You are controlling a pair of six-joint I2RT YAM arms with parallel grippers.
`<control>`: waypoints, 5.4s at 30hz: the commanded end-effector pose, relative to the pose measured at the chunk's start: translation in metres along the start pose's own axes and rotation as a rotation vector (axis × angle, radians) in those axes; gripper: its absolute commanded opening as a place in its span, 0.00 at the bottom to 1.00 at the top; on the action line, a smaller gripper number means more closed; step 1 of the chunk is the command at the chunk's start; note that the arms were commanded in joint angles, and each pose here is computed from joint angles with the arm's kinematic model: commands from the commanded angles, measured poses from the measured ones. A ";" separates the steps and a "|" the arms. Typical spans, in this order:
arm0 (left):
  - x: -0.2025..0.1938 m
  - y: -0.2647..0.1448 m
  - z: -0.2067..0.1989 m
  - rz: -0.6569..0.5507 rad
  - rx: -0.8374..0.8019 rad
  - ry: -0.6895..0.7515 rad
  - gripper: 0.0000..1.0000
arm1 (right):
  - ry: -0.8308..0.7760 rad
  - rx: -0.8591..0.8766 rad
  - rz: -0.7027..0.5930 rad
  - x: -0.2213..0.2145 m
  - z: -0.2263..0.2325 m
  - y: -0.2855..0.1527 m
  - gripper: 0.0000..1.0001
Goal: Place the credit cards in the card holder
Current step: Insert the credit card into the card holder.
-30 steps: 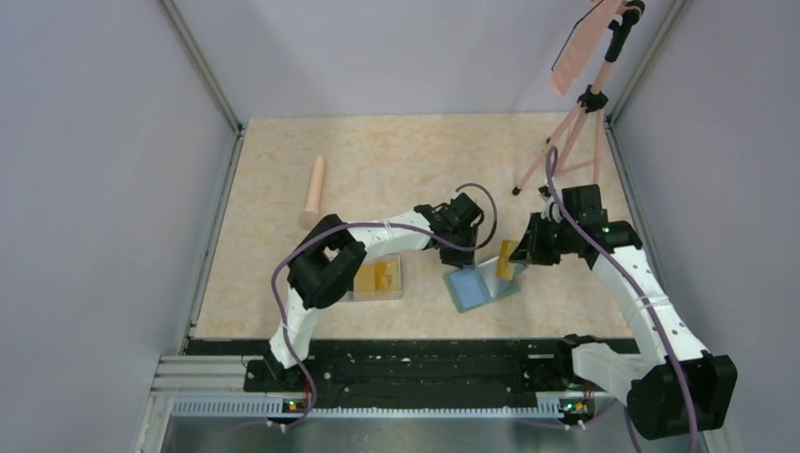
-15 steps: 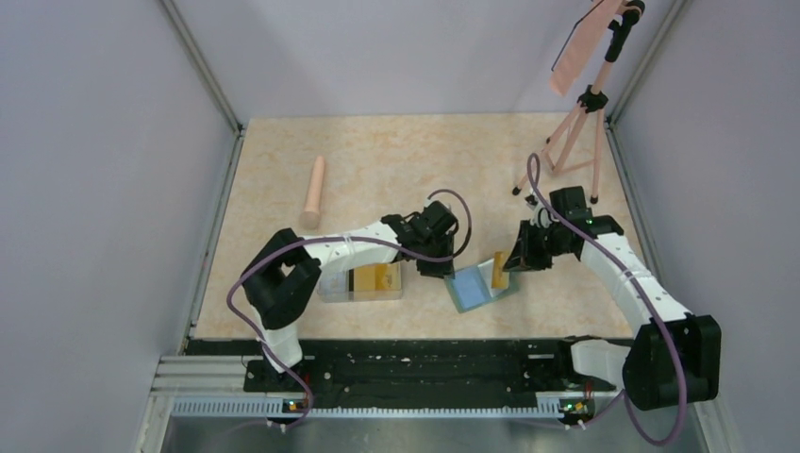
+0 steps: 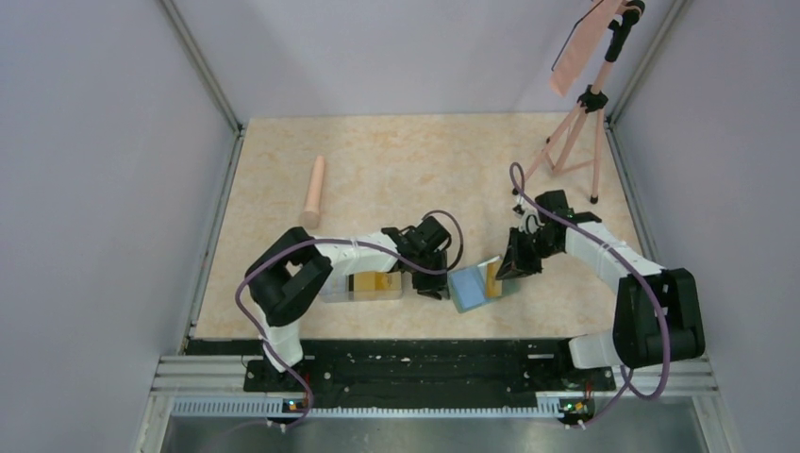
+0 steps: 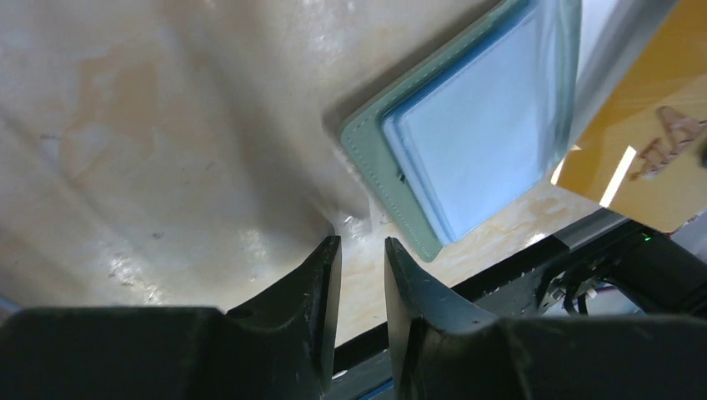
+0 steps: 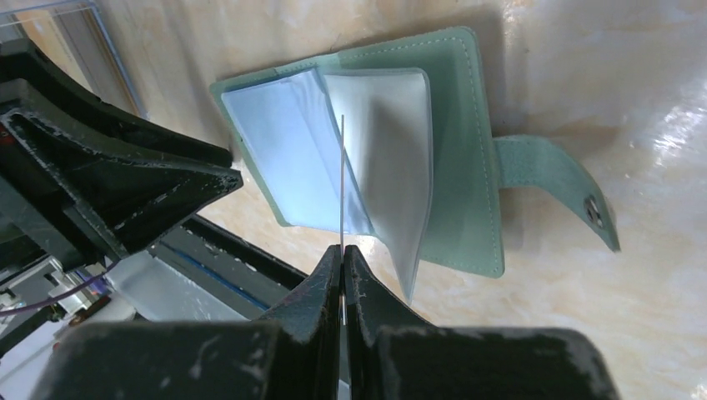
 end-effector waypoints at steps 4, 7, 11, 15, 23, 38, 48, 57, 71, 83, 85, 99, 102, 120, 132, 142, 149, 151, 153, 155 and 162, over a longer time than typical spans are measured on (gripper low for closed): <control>0.017 0.018 -0.004 -0.010 0.020 0.017 0.31 | -0.036 0.010 0.052 0.000 0.004 0.022 0.00; 0.023 0.021 0.002 -0.016 0.037 0.004 0.31 | -0.042 0.020 0.066 -0.003 0.007 0.027 0.00; 0.032 0.021 0.008 -0.022 0.040 -0.015 0.31 | -0.041 0.065 0.074 -0.005 0.014 0.032 0.00; 0.041 0.021 0.013 -0.032 0.043 -0.030 0.31 | -0.057 0.100 0.095 -0.005 0.025 0.037 0.00; 0.062 0.027 0.009 -0.036 0.039 -0.030 0.31 | -0.108 0.062 0.005 0.025 0.042 0.018 0.00; 0.076 0.018 -0.005 -0.058 0.058 0.007 0.33 | -0.073 -0.221 -0.033 0.034 0.003 -0.007 0.00; 0.052 -0.001 0.002 -0.018 -0.004 -0.023 0.34 | -0.049 -0.164 0.050 0.019 0.001 0.005 0.00; 0.043 0.008 -0.002 0.018 -0.033 -0.029 0.33 | -0.014 -0.083 0.104 0.006 0.001 0.023 0.00; 0.036 0.012 0.010 0.038 0.013 -0.069 0.27 | -0.017 0.086 0.049 0.003 0.015 0.037 0.00; 0.027 -0.008 0.020 -0.014 0.060 -0.073 0.27 | -0.008 0.115 0.030 -0.003 0.016 0.039 0.00; 0.024 -0.007 0.022 -0.005 0.075 -0.071 0.27 | -0.018 0.097 0.031 -0.004 0.013 0.040 0.00; 0.014 0.007 0.027 0.035 0.102 -0.058 0.14 | -0.040 0.090 0.014 -0.005 0.011 0.045 0.00; 0.013 0.007 0.025 0.038 0.096 -0.058 0.11 | -0.027 0.120 0.012 -0.009 0.014 0.050 0.00; 0.009 0.010 0.026 0.050 0.100 -0.054 0.04 | -0.035 0.257 -0.021 -0.002 0.034 0.052 0.00; 0.007 0.013 0.027 0.064 0.106 -0.053 0.02 | -0.048 0.227 -0.011 -0.008 0.028 0.054 0.00; 0.008 0.014 0.025 0.064 0.107 -0.048 0.02 | 0.011 0.214 0.062 -0.019 0.023 0.061 0.00; 0.008 0.015 0.024 0.070 0.109 -0.043 0.01 | 0.015 0.211 0.062 -0.019 0.027 0.064 0.00; 0.009 0.014 0.023 0.066 0.106 -0.043 0.01 | 0.011 0.210 0.060 -0.019 0.029 0.064 0.00; 0.009 0.014 0.023 0.065 0.106 -0.044 0.01 | 0.005 0.201 0.057 -0.018 0.032 0.064 0.01; 0.009 0.014 0.023 0.067 0.108 -0.044 0.01 | 0.013 0.196 0.053 -0.020 0.032 0.064 0.02; 0.008 0.015 0.024 0.068 0.110 -0.045 0.00 | 0.049 0.165 0.031 -0.020 0.032 0.060 0.25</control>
Point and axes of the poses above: each gripper's point midway between its finger pads, its own y axis out along the fingers, its own z axis along the line the jaws close on, x = y × z, the point moved 4 cm from there along -y, back along the fingers, and after that the axes turned 10 degrees about -y, right-handed, at the moved point
